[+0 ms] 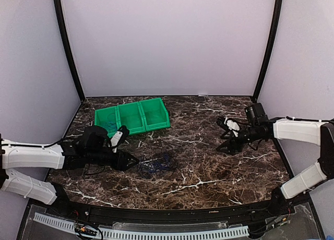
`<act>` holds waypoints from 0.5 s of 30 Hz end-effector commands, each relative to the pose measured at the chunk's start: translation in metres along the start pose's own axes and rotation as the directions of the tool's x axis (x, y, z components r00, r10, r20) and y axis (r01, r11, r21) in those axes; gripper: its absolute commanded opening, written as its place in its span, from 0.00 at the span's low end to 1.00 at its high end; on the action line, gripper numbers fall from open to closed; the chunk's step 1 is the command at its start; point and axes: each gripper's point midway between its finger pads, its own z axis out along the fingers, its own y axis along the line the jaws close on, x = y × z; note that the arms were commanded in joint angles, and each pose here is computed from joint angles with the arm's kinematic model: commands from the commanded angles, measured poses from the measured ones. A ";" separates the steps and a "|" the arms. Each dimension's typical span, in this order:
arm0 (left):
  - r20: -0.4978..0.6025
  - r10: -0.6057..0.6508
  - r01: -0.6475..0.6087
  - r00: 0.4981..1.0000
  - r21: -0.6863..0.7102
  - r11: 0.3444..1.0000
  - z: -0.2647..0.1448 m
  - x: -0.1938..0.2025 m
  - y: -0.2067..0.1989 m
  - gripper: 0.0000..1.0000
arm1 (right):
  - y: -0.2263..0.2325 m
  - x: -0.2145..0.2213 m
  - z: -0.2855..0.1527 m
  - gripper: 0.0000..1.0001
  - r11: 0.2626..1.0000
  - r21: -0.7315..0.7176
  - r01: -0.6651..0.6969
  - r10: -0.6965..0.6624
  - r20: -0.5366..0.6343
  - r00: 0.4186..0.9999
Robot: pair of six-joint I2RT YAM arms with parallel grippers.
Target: Untangle the cables
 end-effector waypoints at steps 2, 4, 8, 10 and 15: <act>-0.138 0.029 -0.042 0.990 -0.088 0.995 0.016 0.016 0.014 0.54 | -0.020 0.002 -0.007 0.77 0.994 0.006 -0.113 0.112 0.068 0.991; -0.145 0.019 -0.037 0.989 -0.121 0.992 0.016 0.018 0.020 0.52 | -0.012 -0.006 -0.004 0.77 0.992 -0.043 -0.120 0.123 0.089 0.988; -0.100 -0.027 0.015 0.995 -0.120 0.993 0.012 0.020 0.021 0.52 | 0.009 -0.021 0.005 0.78 0.995 -0.087 -0.048 0.057 0.112 0.992; -0.103 -0.029 0.022 0.994 -0.075 0.997 0.013 0.023 0.014 0.52 | 0.018 -0.034 0.008 0.80 0.997 -0.080 0.008 0.002 0.127 0.992; -0.128 -0.007 0.001 0.992 -0.050 0.999 0.021 0.021 0.009 0.52 | 0.045 -0.056 0.014 0.81 0.987 -0.072 0.147 -0.136 0.140 0.981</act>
